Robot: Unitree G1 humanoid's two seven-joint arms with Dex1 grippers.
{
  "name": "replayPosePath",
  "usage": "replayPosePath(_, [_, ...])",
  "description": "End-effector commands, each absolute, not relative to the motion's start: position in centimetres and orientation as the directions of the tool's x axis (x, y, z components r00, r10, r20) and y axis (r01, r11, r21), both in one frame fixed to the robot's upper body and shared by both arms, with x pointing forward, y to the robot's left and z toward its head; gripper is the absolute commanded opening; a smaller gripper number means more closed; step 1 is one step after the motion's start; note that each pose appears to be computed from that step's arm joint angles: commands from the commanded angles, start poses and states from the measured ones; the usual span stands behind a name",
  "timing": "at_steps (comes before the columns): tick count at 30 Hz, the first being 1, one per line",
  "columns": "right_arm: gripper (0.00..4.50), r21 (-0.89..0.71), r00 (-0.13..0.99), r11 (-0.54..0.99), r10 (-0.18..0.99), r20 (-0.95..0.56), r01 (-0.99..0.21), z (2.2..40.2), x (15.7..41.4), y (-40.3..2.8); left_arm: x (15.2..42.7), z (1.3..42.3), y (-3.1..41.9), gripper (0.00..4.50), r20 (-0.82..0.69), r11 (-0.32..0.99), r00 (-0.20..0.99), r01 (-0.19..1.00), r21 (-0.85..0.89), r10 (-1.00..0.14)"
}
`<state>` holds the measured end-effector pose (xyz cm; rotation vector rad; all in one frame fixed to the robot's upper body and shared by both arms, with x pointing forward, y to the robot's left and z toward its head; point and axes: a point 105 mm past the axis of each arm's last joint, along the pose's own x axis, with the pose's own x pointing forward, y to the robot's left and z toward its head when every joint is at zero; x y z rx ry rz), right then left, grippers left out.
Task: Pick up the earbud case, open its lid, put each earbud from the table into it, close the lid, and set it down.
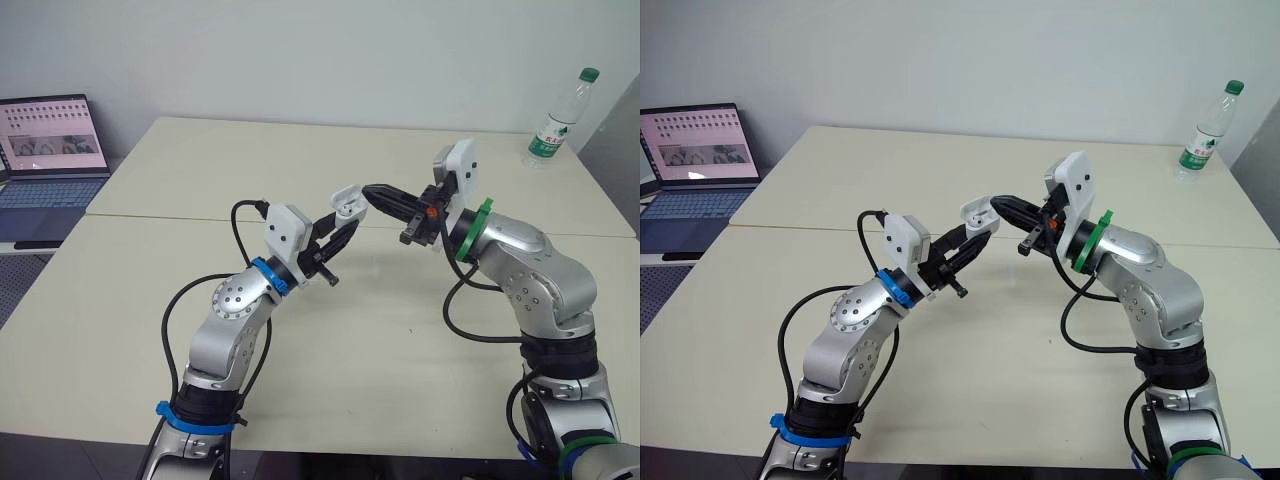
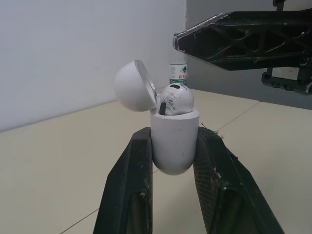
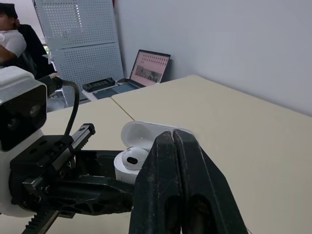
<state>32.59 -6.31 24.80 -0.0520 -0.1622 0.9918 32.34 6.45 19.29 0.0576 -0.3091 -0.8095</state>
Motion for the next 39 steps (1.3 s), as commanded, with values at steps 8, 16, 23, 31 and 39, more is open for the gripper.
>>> replayPosePath(8, [0.02,-0.16,0.656,0.656,0.752,0.056,-0.738,23.4,34.3,-12.4,32.4,19.7,9.0,0.78,0.261,0.737,0.69,0.641,0.214,-0.675])
replayPosePath(16, [2.45,-0.215,0.69,0.661,0.716,-0.104,-0.719,19.4,34.8,-17.3,32.3,19.6,9.4,0.78,0.26,0.75,0.704,0.627,0.21,-0.661])
replayPosePath(23, [4.49,-0.345,0.591,0.488,0.734,-0.334,-0.802,18.6,33.5,-20.1,31.6,18.8,10.0,0.78,0.235,0.753,0.715,0.626,0.203,-0.658])
replayPosePath(31, [4.49,-0.358,0.288,0.056,0.714,-0.638,-0.932,16.3,31.6,-21.4,31.3,18.5,9.9,0.78,0.226,0.747,0.712,0.635,0.2,-0.665])
replayPosePath(39, [4.49,-0.289,0.143,-0.123,0.651,-0.746,-0.949,13.7,32.7,-20.7,31.1,18.7,9.6,0.78,0.229,0.742,0.705,0.638,0.206,-0.671])
